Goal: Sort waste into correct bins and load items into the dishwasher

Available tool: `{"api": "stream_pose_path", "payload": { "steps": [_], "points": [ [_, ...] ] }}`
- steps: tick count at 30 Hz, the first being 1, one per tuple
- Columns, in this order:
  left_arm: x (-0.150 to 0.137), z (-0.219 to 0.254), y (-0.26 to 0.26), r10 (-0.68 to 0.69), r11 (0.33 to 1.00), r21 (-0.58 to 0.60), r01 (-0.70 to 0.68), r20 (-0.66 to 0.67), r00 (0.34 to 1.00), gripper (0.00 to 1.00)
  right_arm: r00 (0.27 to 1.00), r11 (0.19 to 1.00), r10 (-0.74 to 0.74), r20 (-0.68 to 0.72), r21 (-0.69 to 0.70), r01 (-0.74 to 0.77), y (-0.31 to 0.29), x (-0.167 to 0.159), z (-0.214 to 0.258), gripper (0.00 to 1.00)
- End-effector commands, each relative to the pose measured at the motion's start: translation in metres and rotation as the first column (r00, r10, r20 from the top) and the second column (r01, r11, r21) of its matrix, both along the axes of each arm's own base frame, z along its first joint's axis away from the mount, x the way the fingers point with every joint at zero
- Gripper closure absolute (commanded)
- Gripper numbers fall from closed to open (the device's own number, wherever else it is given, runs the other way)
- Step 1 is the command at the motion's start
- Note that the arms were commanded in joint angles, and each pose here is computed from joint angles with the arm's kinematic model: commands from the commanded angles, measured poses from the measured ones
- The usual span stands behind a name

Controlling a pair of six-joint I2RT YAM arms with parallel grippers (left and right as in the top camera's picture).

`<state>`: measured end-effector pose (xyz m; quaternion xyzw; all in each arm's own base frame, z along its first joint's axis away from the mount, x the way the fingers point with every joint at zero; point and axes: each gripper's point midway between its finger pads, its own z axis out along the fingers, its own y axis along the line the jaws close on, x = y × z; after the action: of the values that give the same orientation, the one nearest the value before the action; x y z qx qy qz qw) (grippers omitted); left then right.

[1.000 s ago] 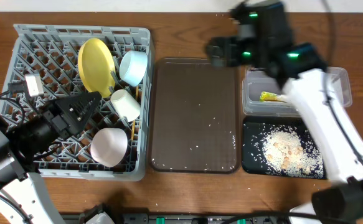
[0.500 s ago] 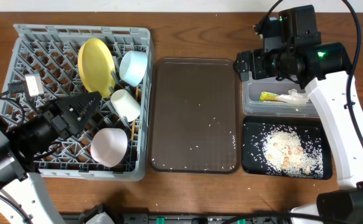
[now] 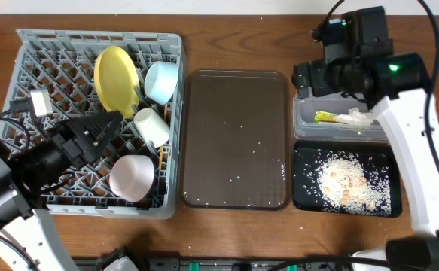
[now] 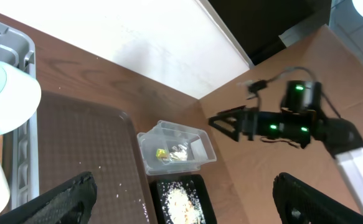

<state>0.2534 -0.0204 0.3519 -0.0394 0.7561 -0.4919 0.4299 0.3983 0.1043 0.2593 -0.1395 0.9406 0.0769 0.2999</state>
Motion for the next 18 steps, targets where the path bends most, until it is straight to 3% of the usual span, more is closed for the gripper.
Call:
{"api": "stream_pose_path", "payload": {
  "steps": [1, 4, 11, 18],
  "points": [
    [-0.001, 0.003, 0.0, -0.002, 1.0, 0.004, 0.002, 0.011, 1.0, 0.08, 0.97, 0.992, 0.106, 0.22, -0.096, -0.087, -0.017, -0.02, 0.066, 0.01],
    [-0.001, 0.003, 0.0, -0.002, 1.0, 0.004, 0.002, 0.011, 1.0, 0.09, 0.943, 0.994, 0.066, 0.325, -0.101, -0.035, -0.035, -0.036, 0.102, 0.01],
    [-0.001, 0.003, 0.0, -0.002, 1.0, 0.004, 0.002, 0.011, 1.0, 0.09, 0.839, 0.992, -0.028, 0.544, -0.088, 0.091, -0.073, -0.107, 0.175, 0.01],
    [-0.001, 0.003, 0.0, -0.002, 1.0, 0.004, 0.002, 0.011, 1.0, 0.09, 0.731, 0.989, -0.057, 0.68, -0.064, 0.136, -0.087, -0.196, 0.172, 0.01]
  ]
}}
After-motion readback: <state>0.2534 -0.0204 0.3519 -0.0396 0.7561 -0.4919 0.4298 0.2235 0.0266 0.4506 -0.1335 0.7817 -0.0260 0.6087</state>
